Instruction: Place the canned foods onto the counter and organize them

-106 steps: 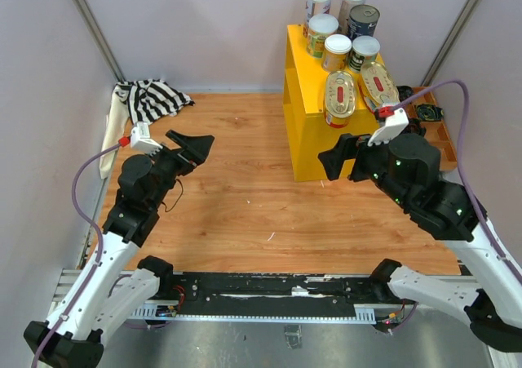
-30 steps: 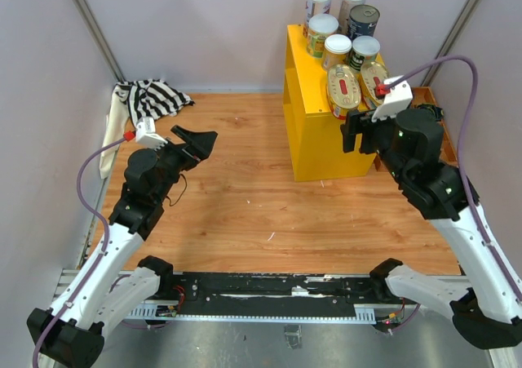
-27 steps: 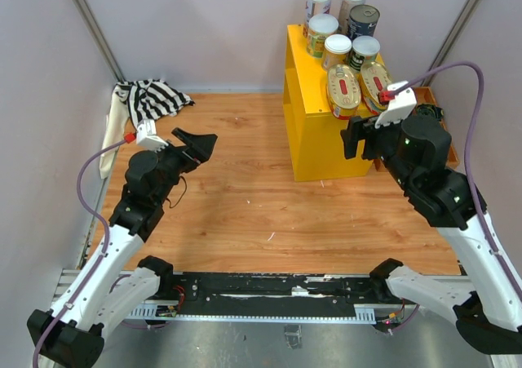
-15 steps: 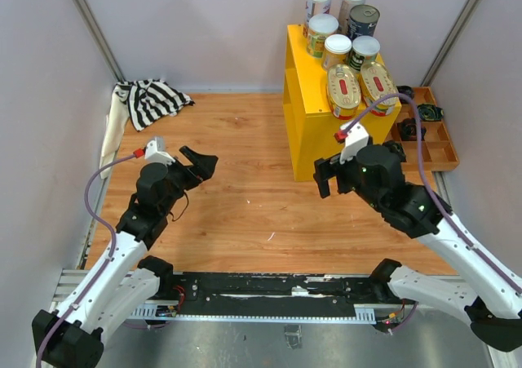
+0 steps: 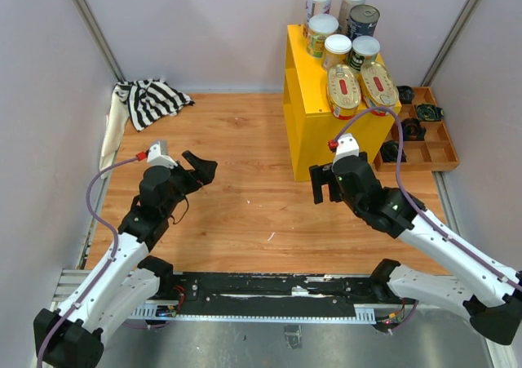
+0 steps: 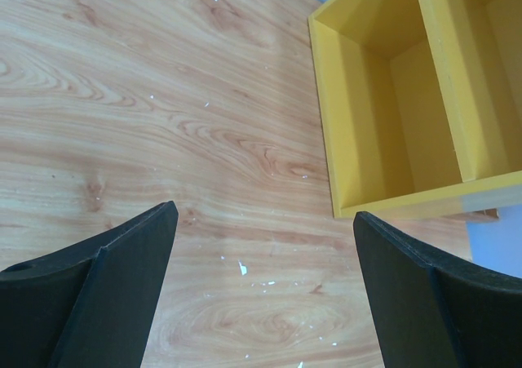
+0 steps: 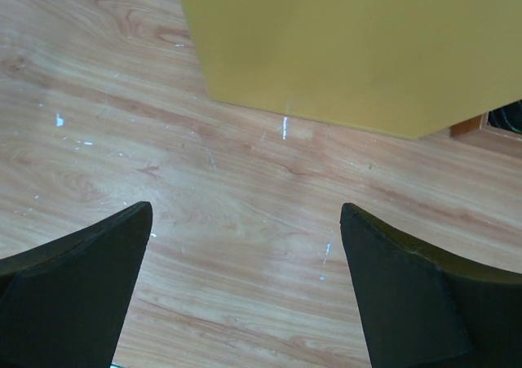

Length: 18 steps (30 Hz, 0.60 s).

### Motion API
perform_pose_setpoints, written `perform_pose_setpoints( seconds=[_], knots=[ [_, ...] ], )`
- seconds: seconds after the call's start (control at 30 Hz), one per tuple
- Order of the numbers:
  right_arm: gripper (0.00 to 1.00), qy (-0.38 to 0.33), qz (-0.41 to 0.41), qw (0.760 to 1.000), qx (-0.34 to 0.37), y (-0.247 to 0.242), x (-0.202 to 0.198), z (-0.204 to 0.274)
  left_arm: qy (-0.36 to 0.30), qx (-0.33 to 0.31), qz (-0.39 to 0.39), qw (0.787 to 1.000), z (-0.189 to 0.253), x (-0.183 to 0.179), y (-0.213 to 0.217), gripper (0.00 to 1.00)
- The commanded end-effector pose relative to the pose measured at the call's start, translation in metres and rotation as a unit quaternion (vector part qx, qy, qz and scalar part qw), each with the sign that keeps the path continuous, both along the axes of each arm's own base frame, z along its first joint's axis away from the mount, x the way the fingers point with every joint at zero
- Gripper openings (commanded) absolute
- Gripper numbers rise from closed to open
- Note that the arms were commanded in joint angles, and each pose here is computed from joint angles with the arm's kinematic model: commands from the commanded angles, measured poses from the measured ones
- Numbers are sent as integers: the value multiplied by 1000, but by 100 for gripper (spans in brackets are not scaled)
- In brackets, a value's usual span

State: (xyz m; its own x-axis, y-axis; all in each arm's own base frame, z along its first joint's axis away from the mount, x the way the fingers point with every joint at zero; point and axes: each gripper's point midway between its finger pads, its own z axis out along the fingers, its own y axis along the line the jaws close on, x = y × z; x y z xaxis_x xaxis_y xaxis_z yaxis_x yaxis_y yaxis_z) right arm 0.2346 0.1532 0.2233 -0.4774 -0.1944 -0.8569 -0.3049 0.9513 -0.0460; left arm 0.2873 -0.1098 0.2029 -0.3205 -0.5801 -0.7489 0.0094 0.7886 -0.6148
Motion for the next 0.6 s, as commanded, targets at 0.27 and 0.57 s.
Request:
perform_pose_setpoints(
  seconds=[0.27,0.57],
  knots=[
    [98,-18,-70,997,-14,-21,6,3,-21,14,9,1000,5,4,6,94],
    [98,-41,-63,997,-4,-22,7,11,-24,14,11,1000,7,1,8,94]
  ],
)
